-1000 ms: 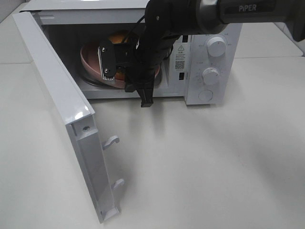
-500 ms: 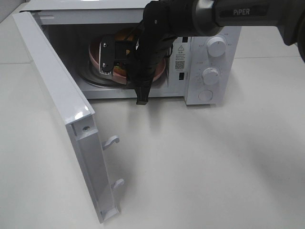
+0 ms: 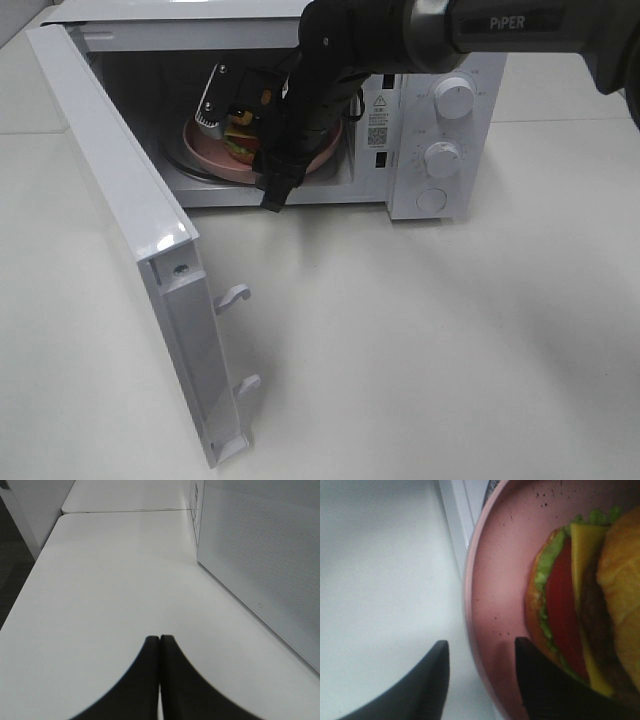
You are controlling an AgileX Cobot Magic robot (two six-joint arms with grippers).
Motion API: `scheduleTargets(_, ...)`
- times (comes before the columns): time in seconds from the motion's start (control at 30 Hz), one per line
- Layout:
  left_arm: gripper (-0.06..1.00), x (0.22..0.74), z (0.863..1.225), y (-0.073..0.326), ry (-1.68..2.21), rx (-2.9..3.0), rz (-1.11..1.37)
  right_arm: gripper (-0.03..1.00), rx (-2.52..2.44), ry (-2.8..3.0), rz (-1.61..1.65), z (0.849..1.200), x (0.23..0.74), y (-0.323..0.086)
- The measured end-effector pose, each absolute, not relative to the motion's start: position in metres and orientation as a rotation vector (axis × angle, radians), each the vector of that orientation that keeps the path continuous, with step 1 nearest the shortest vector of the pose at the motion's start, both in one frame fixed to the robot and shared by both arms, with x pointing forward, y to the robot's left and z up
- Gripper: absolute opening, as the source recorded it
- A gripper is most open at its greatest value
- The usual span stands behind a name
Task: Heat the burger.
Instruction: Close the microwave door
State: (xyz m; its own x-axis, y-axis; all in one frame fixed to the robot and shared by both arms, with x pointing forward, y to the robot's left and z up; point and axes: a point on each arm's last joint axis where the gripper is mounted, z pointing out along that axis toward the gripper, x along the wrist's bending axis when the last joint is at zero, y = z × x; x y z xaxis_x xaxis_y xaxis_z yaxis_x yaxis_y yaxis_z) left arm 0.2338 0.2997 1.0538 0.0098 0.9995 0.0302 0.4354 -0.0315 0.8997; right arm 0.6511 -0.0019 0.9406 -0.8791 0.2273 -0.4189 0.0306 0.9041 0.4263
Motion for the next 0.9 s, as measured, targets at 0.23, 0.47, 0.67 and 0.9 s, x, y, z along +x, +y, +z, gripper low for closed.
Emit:
scheduleTargets(0.23, 0.00, 0.234, 1.054, 0.300, 1.516, 1.560, 0.983, 0.74, 0.494, 2.593, 0.650, 0.941, 0.651, -0.002)
scheduleTargets(0.47, 0.00, 0.234, 1.054, 0.300, 1.516, 1.560, 0.983, 0.77, 0.779, 2.587, 0.691, 0.939, 0.649, -0.003)
scheduleTargets(0.67, 0.00, 0.234, 1.054, 0.300, 1.516, 1.560, 0.983, 0.77, 0.898, 2.563, 0.718, 0.940, 0.650, -0.003)
scheduleTargets(0.9, 0.00, 0.234, 1.054, 0.300, 1.516, 1.560, 0.983, 0.77, 1.108, 2.523, 0.749, 0.951, 0.646, -0.005)
